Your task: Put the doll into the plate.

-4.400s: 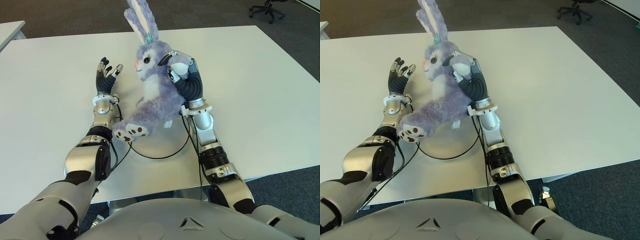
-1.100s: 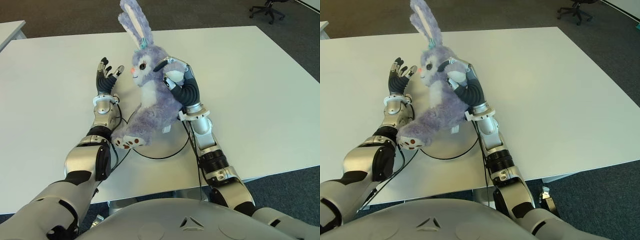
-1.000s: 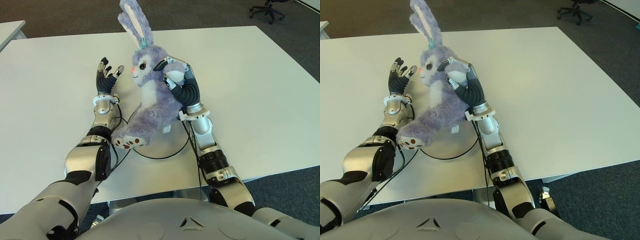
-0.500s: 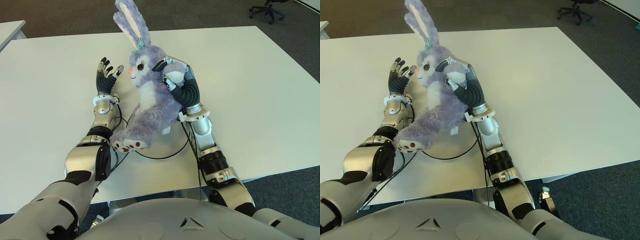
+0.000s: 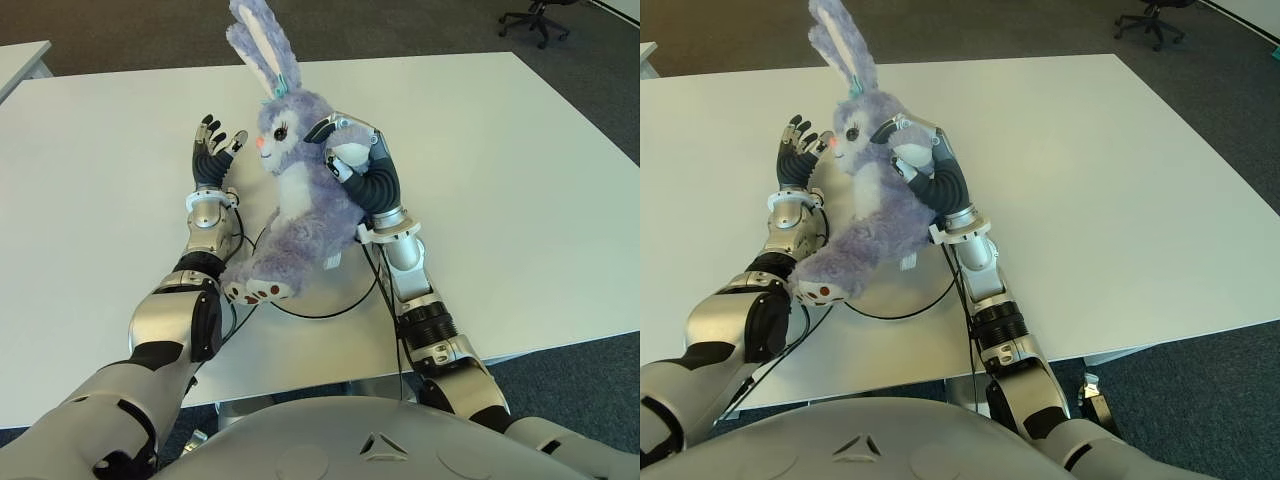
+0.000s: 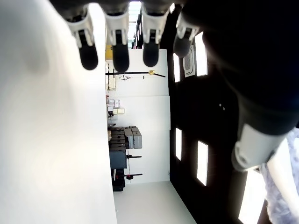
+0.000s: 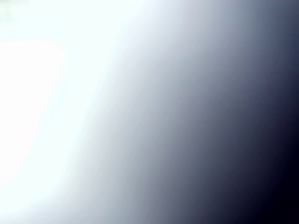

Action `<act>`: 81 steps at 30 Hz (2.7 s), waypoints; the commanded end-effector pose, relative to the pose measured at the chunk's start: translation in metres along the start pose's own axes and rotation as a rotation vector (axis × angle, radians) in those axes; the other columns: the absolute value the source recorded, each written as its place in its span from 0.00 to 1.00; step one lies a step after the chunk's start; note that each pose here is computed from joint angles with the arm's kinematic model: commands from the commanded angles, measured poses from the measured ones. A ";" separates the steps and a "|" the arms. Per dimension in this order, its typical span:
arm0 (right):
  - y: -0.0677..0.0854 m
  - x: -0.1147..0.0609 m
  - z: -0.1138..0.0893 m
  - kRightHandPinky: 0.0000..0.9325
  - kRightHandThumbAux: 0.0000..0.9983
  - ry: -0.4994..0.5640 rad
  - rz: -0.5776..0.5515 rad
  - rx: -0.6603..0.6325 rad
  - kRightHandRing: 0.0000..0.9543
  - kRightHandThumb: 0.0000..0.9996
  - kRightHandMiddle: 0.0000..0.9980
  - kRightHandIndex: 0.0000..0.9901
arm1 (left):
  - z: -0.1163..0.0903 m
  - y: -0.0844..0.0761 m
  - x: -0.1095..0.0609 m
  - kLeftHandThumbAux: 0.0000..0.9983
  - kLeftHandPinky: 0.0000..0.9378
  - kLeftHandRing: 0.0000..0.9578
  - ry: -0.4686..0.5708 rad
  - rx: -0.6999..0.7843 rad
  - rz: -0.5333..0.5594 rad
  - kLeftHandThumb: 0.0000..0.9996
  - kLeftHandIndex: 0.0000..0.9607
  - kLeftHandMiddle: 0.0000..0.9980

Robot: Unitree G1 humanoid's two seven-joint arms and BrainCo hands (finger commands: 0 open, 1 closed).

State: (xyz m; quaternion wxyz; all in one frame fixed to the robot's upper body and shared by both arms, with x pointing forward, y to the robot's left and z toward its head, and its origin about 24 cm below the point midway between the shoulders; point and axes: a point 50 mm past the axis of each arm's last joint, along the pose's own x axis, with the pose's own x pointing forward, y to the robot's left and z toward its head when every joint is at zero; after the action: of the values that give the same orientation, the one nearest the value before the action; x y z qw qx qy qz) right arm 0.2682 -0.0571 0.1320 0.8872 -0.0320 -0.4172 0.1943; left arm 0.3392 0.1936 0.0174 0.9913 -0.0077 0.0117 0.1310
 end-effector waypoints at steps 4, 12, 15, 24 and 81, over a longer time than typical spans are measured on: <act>0.006 -0.033 -0.013 0.37 0.69 0.124 -0.059 0.070 0.35 0.83 0.46 0.42 | -0.118 0.004 -0.096 0.63 0.14 0.13 0.539 0.025 0.026 0.10 0.01 0.11; 0.006 -0.034 -0.013 0.32 0.73 0.141 -0.035 0.091 0.30 0.69 0.28 0.40 | -0.119 0.005 -0.097 0.66 0.13 0.13 0.540 0.033 0.011 0.09 0.01 0.11; 0.006 -0.034 -0.013 0.29 0.67 0.152 -0.032 0.102 0.27 0.53 0.25 0.16 | -0.119 0.006 -0.097 0.66 0.12 0.13 0.540 0.033 0.006 0.10 0.01 0.12; 0.008 -0.035 -0.014 0.18 0.62 0.179 -0.047 0.167 0.16 0.41 0.16 0.10 | -0.120 0.006 -0.098 0.67 0.12 0.13 0.553 0.039 0.006 0.13 0.02 0.12; 0.008 -0.040 -0.016 0.08 0.51 0.183 -0.022 0.140 0.04 0.24 0.05 0.06 | -0.123 0.007 -0.101 0.67 0.11 0.13 0.573 0.044 0.013 0.13 0.01 0.12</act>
State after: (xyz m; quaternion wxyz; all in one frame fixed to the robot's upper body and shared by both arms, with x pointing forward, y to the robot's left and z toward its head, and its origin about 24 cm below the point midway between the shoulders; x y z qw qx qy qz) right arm 0.2644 -0.0554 0.1349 0.8849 0.0168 -0.4059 0.2278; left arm 0.3392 0.1935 0.0173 0.9914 -0.0070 0.0117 0.1305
